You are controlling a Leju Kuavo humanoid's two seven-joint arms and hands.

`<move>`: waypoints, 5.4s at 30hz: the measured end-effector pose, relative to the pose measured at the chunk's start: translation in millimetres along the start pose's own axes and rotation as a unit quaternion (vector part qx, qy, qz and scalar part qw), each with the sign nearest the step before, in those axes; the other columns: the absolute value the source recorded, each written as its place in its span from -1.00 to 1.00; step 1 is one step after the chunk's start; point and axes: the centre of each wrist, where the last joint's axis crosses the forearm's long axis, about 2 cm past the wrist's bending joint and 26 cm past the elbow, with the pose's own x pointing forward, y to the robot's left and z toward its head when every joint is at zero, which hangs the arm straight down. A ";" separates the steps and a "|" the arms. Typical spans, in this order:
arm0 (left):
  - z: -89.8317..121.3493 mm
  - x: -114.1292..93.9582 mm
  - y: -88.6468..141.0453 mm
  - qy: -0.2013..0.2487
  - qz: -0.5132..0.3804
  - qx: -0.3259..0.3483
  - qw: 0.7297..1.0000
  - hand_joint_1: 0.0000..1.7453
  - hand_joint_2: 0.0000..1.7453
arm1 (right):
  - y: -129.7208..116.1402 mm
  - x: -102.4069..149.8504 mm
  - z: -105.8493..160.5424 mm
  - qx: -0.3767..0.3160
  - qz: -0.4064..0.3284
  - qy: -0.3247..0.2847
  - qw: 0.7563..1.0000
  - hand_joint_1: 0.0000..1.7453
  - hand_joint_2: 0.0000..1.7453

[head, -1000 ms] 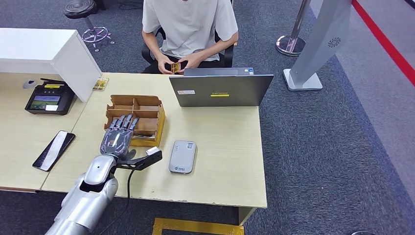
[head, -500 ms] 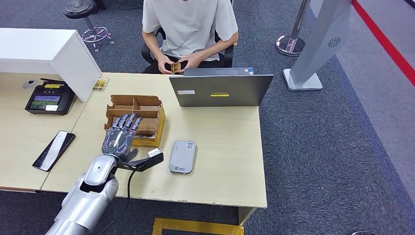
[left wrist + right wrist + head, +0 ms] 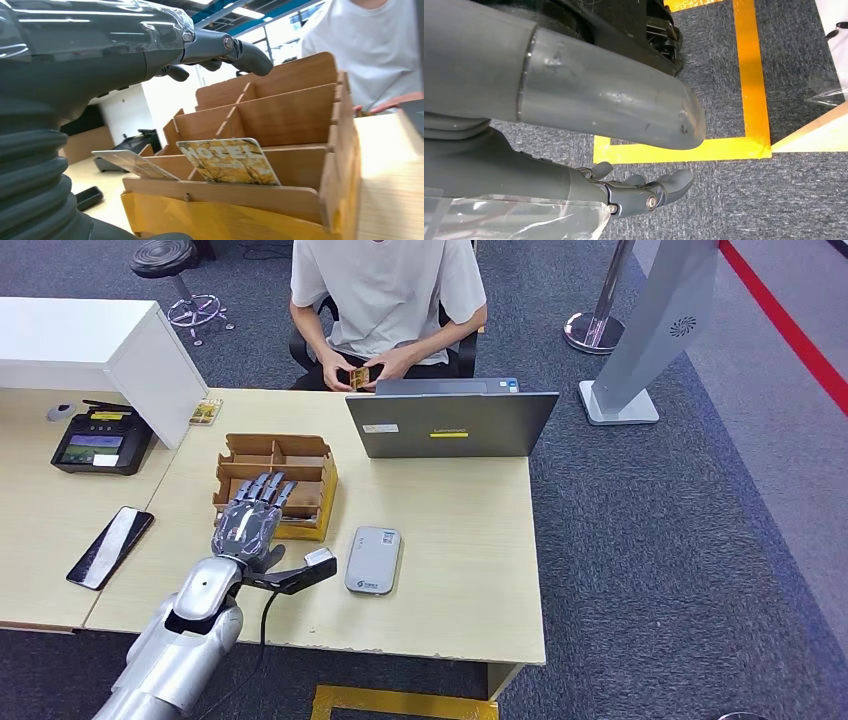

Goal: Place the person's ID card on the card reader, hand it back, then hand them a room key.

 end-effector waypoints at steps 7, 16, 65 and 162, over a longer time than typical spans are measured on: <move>0.3 2.1 -0.2 -0.004 0.001 0.003 1.000 -1.00 1.00 | 0.1 0.0 0.0 0.000 0.001 0.000 1.000 -1.00 -1.00; 2.0 4.0 -2.2 -0.008 0.000 0.001 1.000 -1.00 1.00 | 1.4 -0.3 0.2 0.003 0.003 0.000 1.000 -1.00 -1.00; 2.9 3.2 -5.9 0.018 0.028 -0.046 0.998 1.00 1.00 | 1.3 -0.6 0.3 0.006 0.012 0.002 1.000 -1.00 -1.00; 13.0 6.6 -11.1 0.026 0.015 -0.011 0.999 1.00 1.00 | 0.4 -2.1 1.0 0.002 0.008 0.004 1.000 -1.00 -1.00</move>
